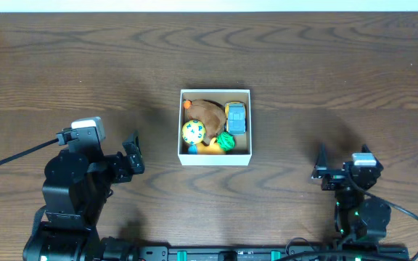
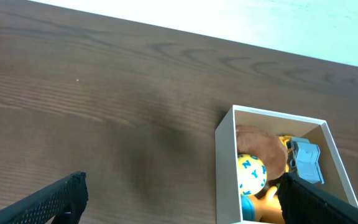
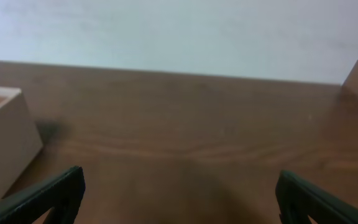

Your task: Pack container

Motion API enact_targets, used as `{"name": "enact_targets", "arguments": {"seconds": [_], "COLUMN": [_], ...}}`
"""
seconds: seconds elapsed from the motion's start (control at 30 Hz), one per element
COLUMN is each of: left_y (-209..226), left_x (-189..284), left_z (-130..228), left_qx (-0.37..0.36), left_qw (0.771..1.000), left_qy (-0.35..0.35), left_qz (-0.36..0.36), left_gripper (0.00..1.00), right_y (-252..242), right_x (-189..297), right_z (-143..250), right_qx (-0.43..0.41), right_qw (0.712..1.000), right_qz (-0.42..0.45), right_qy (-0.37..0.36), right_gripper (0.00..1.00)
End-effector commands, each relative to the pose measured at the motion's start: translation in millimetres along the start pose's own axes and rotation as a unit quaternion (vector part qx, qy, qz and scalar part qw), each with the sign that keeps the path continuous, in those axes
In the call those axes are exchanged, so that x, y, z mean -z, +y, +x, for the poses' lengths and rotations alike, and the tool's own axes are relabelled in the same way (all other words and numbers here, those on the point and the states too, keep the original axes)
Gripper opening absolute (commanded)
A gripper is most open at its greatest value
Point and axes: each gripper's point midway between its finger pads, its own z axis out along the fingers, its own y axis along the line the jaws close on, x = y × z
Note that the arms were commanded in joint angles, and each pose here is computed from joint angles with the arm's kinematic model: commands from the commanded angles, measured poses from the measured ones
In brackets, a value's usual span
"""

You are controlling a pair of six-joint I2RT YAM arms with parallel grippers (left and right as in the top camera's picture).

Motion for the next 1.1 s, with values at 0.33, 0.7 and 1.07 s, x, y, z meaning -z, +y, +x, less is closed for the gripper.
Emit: {"name": "enact_targets", "arguments": {"seconds": [0.33,0.7,1.07], "left_y": [2,2,2], "left_x": [0,0,0], "left_z": [-1,-1,-1], "left_qx": [-0.004,-0.004,-0.004], "left_qw": [1.000,1.000,1.000], "left_qy": [-0.001,-0.001,-0.001], "left_qz": [-0.005,-0.005,-0.005], "left_gripper": [0.98,0.98,0.98], "right_y": [4,4,3], "right_x": [-6,-6,0], "right_z": [32,32,3], "right_qx": [-0.010,-0.010,-0.007], "right_qw": [0.998,0.998,1.000], "right_qz": [-0.010,-0.010,-0.006], "right_qy": [0.068,0.069,0.005], "right_gripper": [0.99,0.99,0.99]}}
